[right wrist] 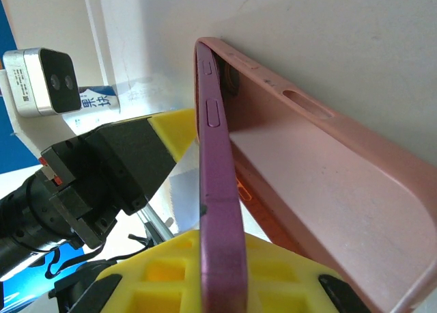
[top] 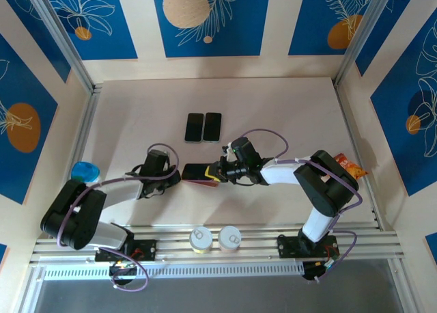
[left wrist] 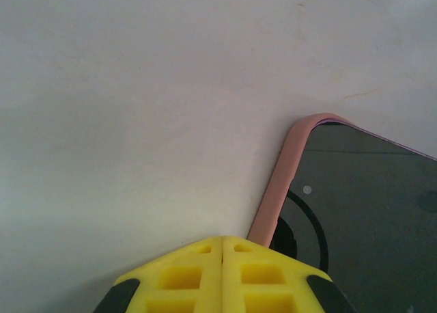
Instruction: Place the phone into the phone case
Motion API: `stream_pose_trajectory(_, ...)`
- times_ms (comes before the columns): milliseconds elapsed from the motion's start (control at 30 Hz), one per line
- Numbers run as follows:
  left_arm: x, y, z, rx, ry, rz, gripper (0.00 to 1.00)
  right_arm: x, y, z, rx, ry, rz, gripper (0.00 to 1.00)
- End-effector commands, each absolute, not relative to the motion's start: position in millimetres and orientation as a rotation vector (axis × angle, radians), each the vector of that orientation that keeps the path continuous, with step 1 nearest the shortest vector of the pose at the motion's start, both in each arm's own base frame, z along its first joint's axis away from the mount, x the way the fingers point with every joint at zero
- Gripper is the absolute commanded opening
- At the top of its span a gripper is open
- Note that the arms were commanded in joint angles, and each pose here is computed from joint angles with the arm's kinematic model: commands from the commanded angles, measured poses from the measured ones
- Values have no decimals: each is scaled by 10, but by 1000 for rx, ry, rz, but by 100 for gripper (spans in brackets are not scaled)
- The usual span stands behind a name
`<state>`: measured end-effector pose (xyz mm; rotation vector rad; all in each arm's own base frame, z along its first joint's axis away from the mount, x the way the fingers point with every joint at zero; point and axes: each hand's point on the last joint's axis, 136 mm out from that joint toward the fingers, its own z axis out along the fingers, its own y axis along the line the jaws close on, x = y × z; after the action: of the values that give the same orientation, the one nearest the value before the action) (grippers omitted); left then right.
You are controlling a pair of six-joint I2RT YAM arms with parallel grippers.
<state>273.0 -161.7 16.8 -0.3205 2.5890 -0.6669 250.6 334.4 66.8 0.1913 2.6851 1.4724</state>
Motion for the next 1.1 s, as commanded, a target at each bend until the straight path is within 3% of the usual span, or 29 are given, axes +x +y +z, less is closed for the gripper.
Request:
stream_pose_trajectory(0,2856,-1654,161,-271,2563,-654,0,2373,3215,370,276,2809,1370,0)
stream_pose_trajectory(400,2877,-1832,220,-176,2568,-681,0,2381,3235,351,273,2819,1380,0)
stream_pose_trajectory(733,2647,-2112,205,-142,2585,-754,0,2342,3223,254,286,2845,1377,0)
stream_pose_trajectory(1067,2644,-2085,321,-142,2562,-745,0,2244,3129,160,280,2902,1306,0)
